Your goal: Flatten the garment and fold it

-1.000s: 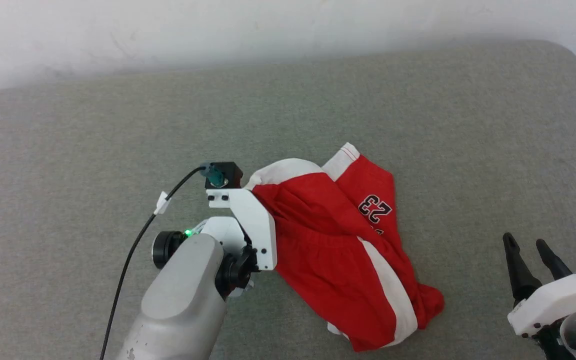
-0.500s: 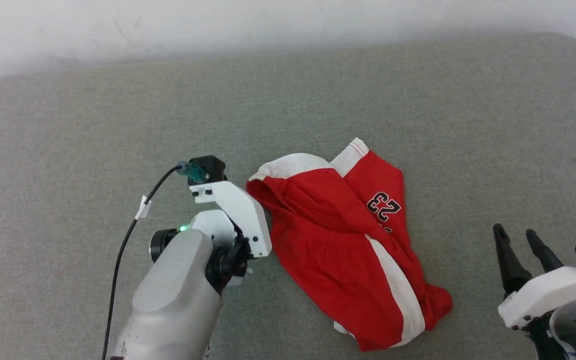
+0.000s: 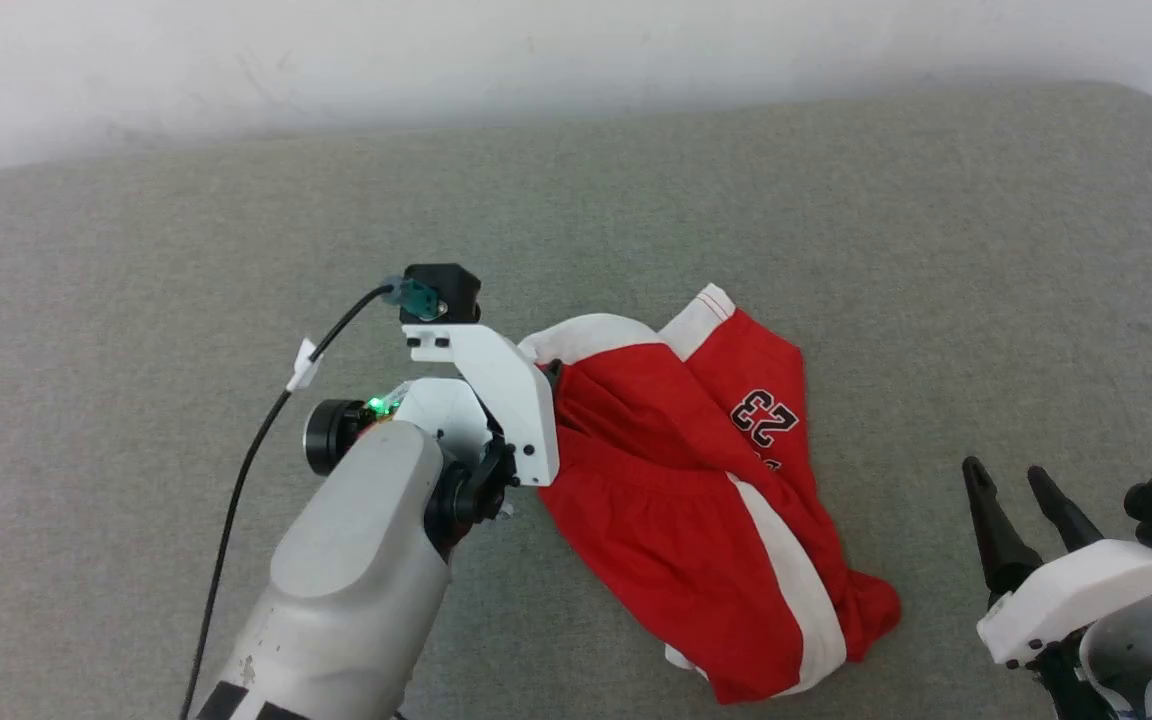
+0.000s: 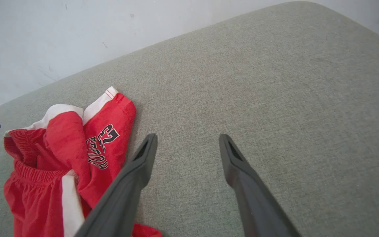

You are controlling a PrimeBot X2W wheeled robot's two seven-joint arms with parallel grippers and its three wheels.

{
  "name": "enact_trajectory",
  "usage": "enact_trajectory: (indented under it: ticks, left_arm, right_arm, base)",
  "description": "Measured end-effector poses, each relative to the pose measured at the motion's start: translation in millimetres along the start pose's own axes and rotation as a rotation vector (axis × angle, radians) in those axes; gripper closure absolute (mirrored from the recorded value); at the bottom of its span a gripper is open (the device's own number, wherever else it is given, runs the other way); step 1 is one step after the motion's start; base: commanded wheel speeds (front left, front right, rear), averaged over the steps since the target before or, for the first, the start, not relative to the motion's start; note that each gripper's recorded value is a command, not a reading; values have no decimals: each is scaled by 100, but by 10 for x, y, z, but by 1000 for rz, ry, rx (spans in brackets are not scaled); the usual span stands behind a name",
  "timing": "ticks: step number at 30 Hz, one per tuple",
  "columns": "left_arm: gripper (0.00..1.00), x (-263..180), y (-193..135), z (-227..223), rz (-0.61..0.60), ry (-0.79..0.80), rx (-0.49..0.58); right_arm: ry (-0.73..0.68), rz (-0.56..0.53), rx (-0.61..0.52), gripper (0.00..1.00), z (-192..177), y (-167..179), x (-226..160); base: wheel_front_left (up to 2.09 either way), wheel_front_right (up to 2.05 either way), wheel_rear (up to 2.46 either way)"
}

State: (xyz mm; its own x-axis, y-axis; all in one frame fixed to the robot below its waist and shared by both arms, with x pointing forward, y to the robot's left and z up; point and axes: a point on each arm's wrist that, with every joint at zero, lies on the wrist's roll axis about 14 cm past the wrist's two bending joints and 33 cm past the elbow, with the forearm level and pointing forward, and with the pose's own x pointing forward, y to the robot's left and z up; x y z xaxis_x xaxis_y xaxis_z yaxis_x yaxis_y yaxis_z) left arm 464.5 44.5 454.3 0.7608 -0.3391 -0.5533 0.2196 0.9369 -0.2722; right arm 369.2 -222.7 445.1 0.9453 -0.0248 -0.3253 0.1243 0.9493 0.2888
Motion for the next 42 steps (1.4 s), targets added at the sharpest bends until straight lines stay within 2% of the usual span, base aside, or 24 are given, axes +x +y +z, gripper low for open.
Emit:
enact_trajectory:
  ticks: [4, 13, 14, 15, 16, 20, 26, 30, 33, 35, 36, 37, 42]
  left_arm:
    - [0, 91, 48, -119, 33, 82, 76]
    - [0, 270, 257, -440, 101, 228, 72]
    - [52, 280, 259, -446, 101, 232, 64]
    - [85, 285, 263, -452, 101, 234, 56]
    - [100, 286, 262, -452, 97, 233, 50]
    - [100, 267, 229, -419, 70, 205, -7]
    - [100, 127, 292, -144, 30, 41, -217]
    - [100, -75, 675, -245, 113, 0, -308]
    - [100, -253, 995, -607, 211, 64, -352]
    - [100, -337, 1036, -751, 224, 97, -377]
    - [62, -363, 1031, -779, 222, 110, -393]
    - [0, -392, 1033, -807, 222, 119, -407]
    - [0, -553, 1086, -757, 228, 36, -511]
  right_arm:
    - [6, -21, 3, 0, -23, -71, -20]
    - [28, -66, 7, 0, -105, -215, -36]
    - [29, -68, 7, 0, -110, -222, -35]
    - [30, -69, 6, 0, -115, -224, -31]
    - [32, -67, 6, 0, -121, -217, -25]
    - [30, -49, 4, 0, -115, -156, 4]
    - [13, -18, 1, 0, -66, -56, 17]
    - [2, 2, -2, 0, -31, 7, 15]
    - [1, 15, -4, 0, -26, 54, 29]
    - [1, 23, -5, 0, -21, 81, 34]
    - [3, 28, -6, 0, -26, 96, 37]
    - [4, 32, -7, 0, -28, 111, 40]
    - [-1, 57, -13, 0, 4, 194, 48]
  base:
    - [0, 0, 0]
    - [0, 0, 0]
    - [0, 0, 0]
    - [0, 0, 0]
    - [0, 0, 0]
    - [0, 0, 0]
    - [0, 0, 0]
    - [0, 0, 0]
    - [0, 0, 0]
    - [0, 0, 0]
    - [0, 0, 0]
    - [0, 0, 0]
    - [0, 0, 0]
